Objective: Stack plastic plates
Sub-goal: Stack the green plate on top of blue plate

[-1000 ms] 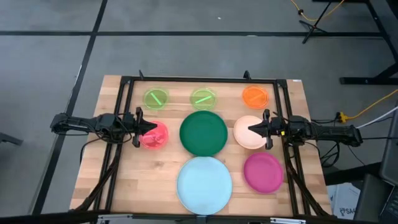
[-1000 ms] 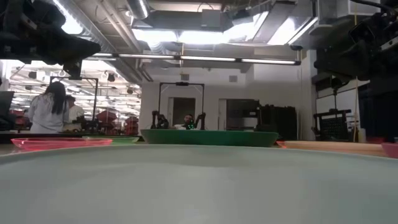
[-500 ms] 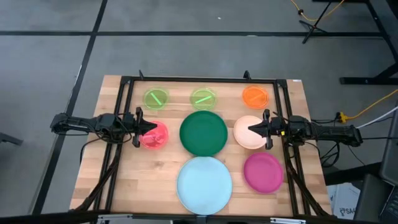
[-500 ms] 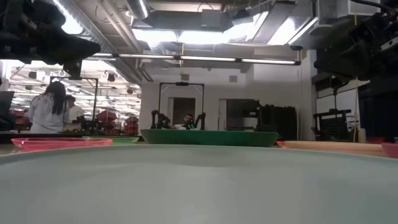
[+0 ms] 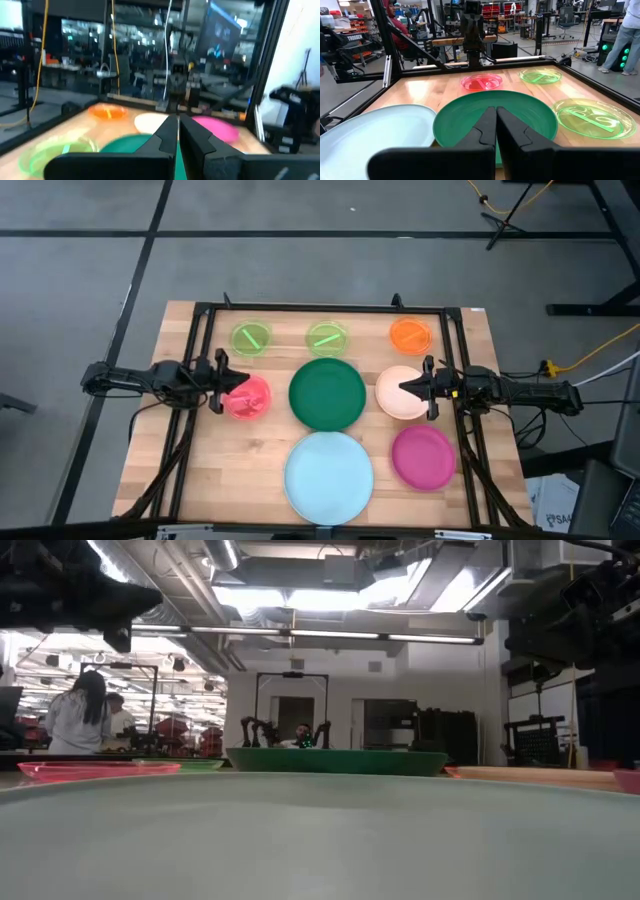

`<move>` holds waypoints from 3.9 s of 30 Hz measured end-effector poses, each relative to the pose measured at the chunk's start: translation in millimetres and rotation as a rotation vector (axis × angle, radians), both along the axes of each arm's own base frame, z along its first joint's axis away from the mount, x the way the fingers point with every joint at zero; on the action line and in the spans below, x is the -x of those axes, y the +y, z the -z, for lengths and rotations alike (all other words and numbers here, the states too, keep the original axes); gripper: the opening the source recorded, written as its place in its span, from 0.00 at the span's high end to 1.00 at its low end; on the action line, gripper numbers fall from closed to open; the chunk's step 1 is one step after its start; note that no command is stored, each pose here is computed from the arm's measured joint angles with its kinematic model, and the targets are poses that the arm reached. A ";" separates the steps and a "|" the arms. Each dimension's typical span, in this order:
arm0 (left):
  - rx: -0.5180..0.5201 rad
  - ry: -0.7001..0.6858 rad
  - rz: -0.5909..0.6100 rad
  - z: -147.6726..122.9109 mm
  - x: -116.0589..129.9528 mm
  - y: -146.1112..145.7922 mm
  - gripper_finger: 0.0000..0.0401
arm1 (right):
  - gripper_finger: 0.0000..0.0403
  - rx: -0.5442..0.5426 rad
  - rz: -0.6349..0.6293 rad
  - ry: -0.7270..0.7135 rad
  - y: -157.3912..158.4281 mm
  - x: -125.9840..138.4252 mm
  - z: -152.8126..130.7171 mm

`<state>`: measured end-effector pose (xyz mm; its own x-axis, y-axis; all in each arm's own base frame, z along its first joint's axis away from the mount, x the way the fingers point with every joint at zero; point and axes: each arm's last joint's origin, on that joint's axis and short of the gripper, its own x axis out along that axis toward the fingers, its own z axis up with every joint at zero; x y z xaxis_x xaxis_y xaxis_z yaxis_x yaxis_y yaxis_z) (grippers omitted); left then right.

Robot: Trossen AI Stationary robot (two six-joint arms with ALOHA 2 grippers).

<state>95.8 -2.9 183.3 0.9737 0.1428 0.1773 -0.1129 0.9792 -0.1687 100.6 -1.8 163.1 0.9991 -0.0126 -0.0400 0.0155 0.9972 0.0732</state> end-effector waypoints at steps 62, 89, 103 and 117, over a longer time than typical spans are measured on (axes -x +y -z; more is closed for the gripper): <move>-0.146 0.162 -0.043 -33.6 -112.6 -10.4 0.98 | 0.98 -0.040 0.089 0.138 -3.7 -60.1 -10.3; -0.031 0.432 -0.197 -7.3 -171.8 10.0 0.92 | 0.98 -0.094 0.080 0.040 -3.8 -78.5 -9.2; 0.258 0.722 -0.273 7.8 -167.5 29.3 0.58 | 0.71 0.028 0.180 0.166 -7.4 -107.5 -58.5; 0.281 0.741 -0.397 10.3 -164.2 28.6 0.58 | 0.58 -0.007 0.140 0.250 -6.1 -105.7 -50.5</move>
<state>260.0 25.8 172.9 0.6937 0.4378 -0.5719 -0.6112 0.7779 -0.1459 206.3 -7.9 213.5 0.9467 -0.1490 -0.2854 0.1718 0.9835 0.0567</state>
